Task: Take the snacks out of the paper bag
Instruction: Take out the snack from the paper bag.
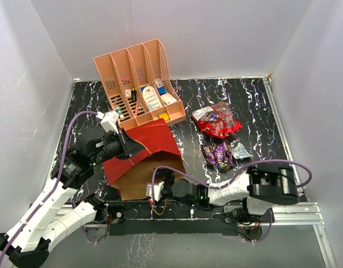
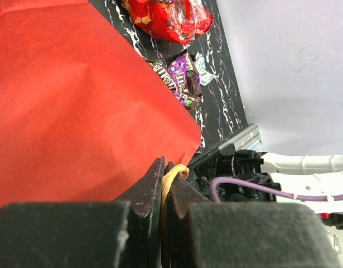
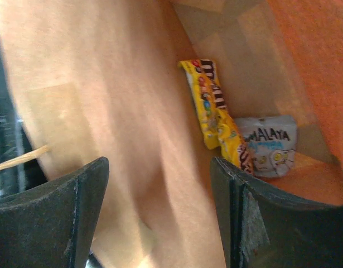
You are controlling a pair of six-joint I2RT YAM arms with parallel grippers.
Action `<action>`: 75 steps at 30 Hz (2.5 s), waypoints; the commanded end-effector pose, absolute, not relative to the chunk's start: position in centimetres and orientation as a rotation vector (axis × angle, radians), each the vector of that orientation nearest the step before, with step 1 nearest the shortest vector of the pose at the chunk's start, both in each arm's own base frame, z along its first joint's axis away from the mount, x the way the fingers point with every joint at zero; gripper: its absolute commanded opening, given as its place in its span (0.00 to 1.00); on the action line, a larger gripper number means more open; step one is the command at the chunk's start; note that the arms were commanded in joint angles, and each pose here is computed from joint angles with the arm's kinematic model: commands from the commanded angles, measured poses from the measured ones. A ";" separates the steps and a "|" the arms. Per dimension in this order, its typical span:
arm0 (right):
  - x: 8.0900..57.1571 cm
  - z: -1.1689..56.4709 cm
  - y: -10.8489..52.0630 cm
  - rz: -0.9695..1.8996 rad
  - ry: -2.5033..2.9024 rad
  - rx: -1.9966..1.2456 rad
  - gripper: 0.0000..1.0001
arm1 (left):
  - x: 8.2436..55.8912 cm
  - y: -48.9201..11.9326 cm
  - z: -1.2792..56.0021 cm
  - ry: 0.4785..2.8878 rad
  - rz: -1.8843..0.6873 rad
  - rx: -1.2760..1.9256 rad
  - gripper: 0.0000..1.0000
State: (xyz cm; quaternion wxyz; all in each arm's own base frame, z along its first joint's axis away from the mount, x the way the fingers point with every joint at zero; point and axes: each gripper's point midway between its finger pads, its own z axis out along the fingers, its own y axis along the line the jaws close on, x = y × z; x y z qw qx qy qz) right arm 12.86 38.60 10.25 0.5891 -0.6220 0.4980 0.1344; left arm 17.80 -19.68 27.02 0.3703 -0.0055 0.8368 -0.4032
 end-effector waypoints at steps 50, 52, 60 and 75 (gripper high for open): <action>25.2 9.9 41.8 0.038 1.088 -1.257 0.12 | 17.6 -20.7 27.9 2.119 -1.121 0.009 0.00; 23.8 10.5 41.3 0.056 1.086 -1.252 0.10 | 17.6 -20.7 27.9 2.122 -1.116 0.008 0.00; 16.2 14.1 39.3 0.284 1.032 -1.246 0.07 | 17.6 -20.3 27.9 2.126 -1.099 -0.007 0.00; 6.8 28.9 33.2 1.037 1.121 -1.038 0.07 | 17.7 -20.1 27.2 2.147 -1.073 -0.017 0.00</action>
